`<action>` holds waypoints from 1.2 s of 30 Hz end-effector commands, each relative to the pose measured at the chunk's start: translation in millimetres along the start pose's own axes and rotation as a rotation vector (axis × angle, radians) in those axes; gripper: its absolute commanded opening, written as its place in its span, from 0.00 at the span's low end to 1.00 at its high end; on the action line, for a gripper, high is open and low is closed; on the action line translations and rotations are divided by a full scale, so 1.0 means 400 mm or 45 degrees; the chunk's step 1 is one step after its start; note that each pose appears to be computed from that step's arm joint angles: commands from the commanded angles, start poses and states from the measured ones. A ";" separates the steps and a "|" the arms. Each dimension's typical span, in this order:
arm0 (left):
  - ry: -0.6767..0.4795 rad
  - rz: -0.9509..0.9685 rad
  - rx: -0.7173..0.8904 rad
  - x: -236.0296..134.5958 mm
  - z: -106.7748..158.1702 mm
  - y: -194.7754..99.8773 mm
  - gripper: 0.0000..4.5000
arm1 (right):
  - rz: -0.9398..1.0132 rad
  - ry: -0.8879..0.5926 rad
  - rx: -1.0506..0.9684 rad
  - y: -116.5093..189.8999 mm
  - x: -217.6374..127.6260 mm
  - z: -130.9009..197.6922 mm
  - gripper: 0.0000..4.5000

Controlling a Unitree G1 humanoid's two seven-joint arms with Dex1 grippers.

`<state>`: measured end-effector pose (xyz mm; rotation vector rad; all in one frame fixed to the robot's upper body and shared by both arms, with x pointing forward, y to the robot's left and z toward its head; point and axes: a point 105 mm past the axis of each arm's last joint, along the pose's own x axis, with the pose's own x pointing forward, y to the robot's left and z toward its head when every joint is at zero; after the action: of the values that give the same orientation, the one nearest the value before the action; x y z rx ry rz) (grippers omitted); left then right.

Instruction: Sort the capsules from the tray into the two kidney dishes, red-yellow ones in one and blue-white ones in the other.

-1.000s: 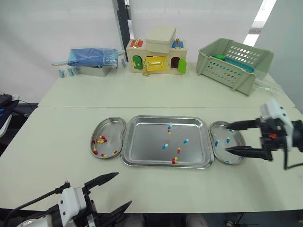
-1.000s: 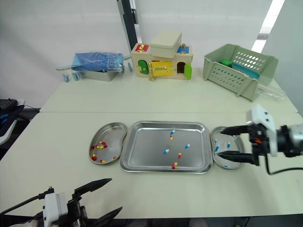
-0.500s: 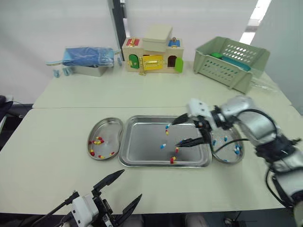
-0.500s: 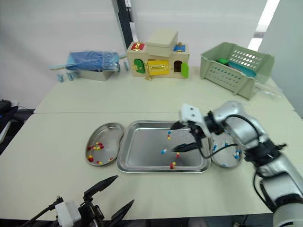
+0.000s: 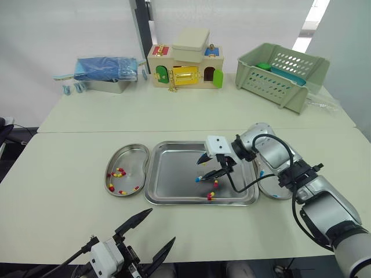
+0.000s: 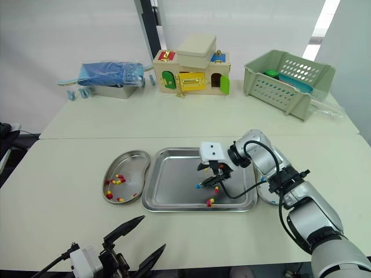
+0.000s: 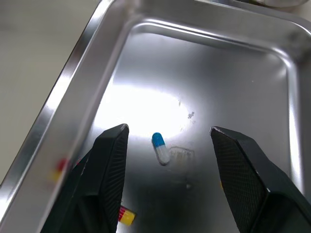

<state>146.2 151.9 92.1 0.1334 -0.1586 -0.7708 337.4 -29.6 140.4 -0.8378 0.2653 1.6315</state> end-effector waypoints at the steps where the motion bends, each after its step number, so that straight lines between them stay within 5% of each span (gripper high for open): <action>1: -0.030 0.000 0.035 0.005 0.021 0.006 1.00 | 0.006 0.003 -0.046 -0.004 0.009 0.010 0.45; 3: -0.030 0.000 0.037 0.005 0.022 0.007 1.00 | 0.009 0.004 -0.050 -0.004 0.015 0.009 0.34; 24: -0.017 0.009 0.046 0.019 0.043 0.012 1.00 | 0.059 0.109 -0.009 0.013 0.069 -0.066 0.34; 30: -0.008 0.007 0.041 0.015 0.036 0.011 1.00 | 0.057 0.117 -0.007 0.012 0.068 -0.068 0.03; 36: -0.002 0.002 0.037 0.010 0.030 0.012 1.00 | 0.020 0.011 0.026 0.003 0.045 -0.037 0.00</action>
<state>153.0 153.7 99.5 0.1598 -0.1454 -0.7510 342.7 -26.5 105.5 -0.8698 0.3456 1.6344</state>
